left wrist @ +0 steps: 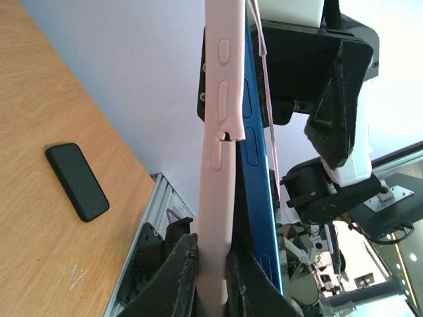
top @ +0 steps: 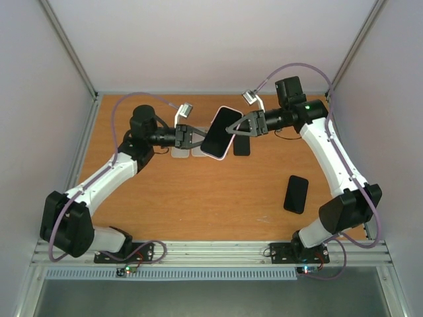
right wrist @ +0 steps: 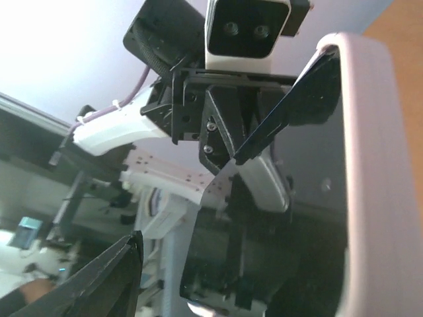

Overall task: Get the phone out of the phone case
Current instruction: Remove the phone case from the phone.

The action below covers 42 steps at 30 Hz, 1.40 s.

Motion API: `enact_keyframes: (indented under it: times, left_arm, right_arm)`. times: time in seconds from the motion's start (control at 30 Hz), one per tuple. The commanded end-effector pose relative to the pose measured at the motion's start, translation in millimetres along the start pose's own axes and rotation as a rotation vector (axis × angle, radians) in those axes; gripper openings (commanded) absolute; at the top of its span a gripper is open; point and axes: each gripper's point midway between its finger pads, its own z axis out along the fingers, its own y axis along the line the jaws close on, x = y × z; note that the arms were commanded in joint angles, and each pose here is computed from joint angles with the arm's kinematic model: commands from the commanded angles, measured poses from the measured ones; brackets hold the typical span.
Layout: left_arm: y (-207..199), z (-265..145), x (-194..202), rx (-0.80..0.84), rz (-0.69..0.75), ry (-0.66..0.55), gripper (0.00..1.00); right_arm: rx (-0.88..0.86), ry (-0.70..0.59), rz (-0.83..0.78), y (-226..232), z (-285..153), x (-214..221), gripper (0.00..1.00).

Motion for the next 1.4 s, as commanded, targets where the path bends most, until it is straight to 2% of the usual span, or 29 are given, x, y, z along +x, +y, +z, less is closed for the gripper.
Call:
enact_keyframes:
  times: [0.0,0.27,0.4,0.77,1.0,1.37]
  left_arm:
    - [-3,-11,-12,-0.016,0.008,-0.061,0.0]
    - [16,-19,-21,-0.079,-0.081,-0.121,0.0]
    - [33,-25,-23,-0.133,-0.156,-0.152,0.0]
    - [85,-43,-28,-0.349,-0.392,-0.241,0.0]
    - [102,-44,-27,-0.377,-0.495,-0.262,0.0]
    - [108,-44,-26,-0.387,-0.524,-0.271,0.0]
  right_arm:
    - [0.128,-0.058,-0.091,-8,-11,-18,0.62]
    - [0.484,-0.103,-0.224,-44,-37,-32,0.66]
    - [0.603,-0.113,-0.267,-54,-46,-38,0.67]
    - [0.893,0.086,-0.535,-67,-22,-29,0.61]
    - [0.948,0.239,-0.697,-67,18,-14,0.59]
    - [0.981,0.399,-0.844,-82,76,8,0.56]
